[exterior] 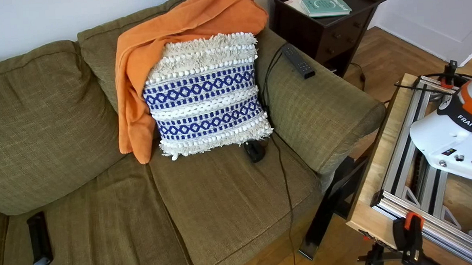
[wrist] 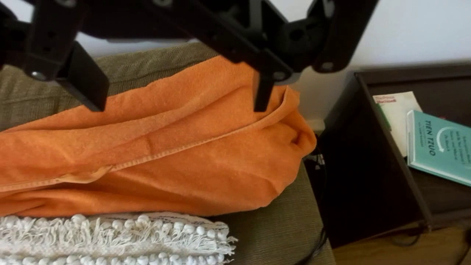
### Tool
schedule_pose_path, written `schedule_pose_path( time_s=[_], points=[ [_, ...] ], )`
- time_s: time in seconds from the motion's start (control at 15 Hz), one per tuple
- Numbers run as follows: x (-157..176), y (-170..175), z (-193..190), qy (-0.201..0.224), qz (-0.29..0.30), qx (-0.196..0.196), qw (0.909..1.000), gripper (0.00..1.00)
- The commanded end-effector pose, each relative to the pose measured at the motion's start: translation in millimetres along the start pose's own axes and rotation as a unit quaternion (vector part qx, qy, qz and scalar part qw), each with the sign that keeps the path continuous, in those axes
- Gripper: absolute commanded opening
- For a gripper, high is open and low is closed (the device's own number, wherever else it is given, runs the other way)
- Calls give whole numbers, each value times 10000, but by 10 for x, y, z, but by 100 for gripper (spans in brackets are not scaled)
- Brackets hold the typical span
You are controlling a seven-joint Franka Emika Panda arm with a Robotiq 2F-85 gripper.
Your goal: Pick up the orange towel from the sofa seat and place it on the sofa back support of the right seat
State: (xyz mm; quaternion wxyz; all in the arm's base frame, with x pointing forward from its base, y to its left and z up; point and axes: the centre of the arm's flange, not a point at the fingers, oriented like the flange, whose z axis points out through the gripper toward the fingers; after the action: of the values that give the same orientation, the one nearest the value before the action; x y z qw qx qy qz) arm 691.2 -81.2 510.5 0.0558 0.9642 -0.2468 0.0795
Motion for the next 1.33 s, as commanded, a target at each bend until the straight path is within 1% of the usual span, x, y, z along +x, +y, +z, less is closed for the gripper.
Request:
schedule_pose_path(
  time_s=[0.0,0.13,0.27,0.4,0.53,0.67,0.73,0.87,1.0,1.13,1.2,1.27],
  points=[
    [-651,472,110,280,-238,607,9975,100],
    [-690,628,137,733,-667,464,9940,100],
    [-751,803,157,1056,-1146,468,9867,100],
    [-848,970,181,1174,-1567,448,9796,100],
    [-932,1116,215,1003,-1857,528,9760,100],
    [-1040,1244,247,869,-2016,395,9748,100],
    [-1071,1303,227,767,-2098,504,9734,100],
    [-1096,1373,169,631,-2138,610,9729,100],
    [-1103,1400,110,448,-2149,608,9737,100],
    [-1074,1390,98,53,-2035,728,9763,100],
    [-1086,1391,93,-150,-2041,772,9758,100],
    [-1089,1383,95,-385,-2070,721,9749,100]
  ],
)
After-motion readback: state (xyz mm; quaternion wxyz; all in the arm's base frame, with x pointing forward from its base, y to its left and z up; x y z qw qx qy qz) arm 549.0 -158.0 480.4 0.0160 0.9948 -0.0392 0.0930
